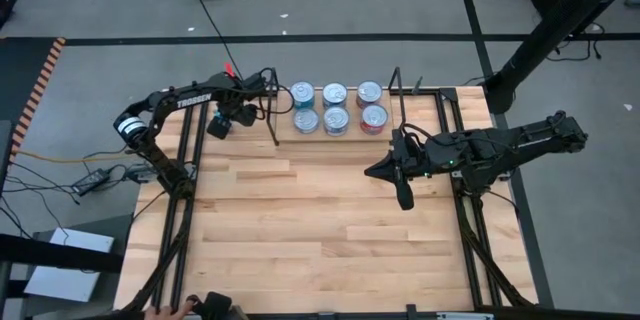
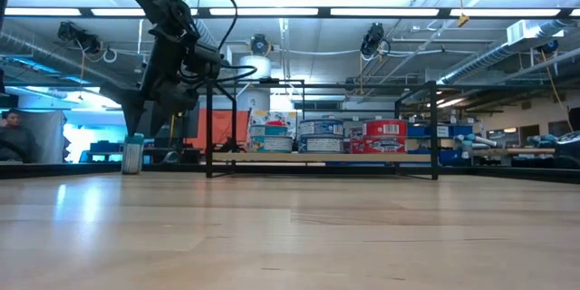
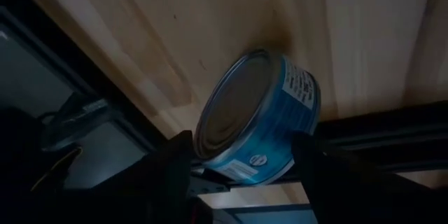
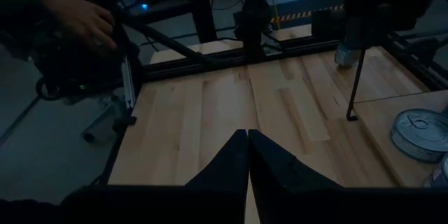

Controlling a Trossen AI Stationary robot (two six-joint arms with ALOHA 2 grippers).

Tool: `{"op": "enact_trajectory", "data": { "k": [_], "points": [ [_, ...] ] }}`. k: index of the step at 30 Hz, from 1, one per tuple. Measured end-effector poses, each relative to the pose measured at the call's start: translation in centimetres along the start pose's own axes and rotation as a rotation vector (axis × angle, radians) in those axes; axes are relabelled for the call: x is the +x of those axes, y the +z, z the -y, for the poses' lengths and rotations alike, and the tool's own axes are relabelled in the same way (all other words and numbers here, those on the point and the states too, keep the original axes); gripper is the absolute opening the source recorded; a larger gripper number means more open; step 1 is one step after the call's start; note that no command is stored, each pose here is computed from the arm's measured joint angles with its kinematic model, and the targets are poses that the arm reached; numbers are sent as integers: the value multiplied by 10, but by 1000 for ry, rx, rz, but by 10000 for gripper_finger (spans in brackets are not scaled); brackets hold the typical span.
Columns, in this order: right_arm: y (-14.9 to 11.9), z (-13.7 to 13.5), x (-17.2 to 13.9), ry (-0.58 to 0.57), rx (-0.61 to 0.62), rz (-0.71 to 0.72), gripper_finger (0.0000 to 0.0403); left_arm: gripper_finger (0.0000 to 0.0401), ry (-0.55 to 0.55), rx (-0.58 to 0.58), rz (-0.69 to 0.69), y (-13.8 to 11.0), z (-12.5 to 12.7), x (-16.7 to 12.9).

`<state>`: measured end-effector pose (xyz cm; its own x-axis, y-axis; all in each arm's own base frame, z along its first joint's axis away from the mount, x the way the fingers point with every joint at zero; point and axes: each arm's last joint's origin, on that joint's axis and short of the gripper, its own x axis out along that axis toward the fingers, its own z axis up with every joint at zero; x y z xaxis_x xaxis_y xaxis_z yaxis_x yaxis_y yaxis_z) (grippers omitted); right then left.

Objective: Stack canned seafood by type on shelf
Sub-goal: Stack the yellow-blue tuna can on top of the yellow-blue tuna can on the shelf

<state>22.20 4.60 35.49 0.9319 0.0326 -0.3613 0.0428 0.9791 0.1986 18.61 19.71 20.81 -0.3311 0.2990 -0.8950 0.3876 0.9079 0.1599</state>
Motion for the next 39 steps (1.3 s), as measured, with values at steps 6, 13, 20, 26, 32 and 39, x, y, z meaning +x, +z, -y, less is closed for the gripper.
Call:
{"op": "enact_trajectory", "data": {
  "k": [6,13,20,26,32,39],
  "points": [
    [0,0,0,0,0,0,23,248,4,27,-44,-2,1,-1],
    [0,0,0,0,-17,0,23,248,-23,97,-57,-5,5,-3],
    [0,0,0,0,-44,0,23,248,-18,151,-45,-9,2,0],
    [0,0,0,0,-61,0,23,248,-26,147,-52,-13,-1,4],
    [0,0,0,-1,-72,0,23,248,-18,201,-81,-13,-1,18],
    [1,1,0,-13,-70,8,23,248,53,253,-126,-8,2,40]
  ]
}}
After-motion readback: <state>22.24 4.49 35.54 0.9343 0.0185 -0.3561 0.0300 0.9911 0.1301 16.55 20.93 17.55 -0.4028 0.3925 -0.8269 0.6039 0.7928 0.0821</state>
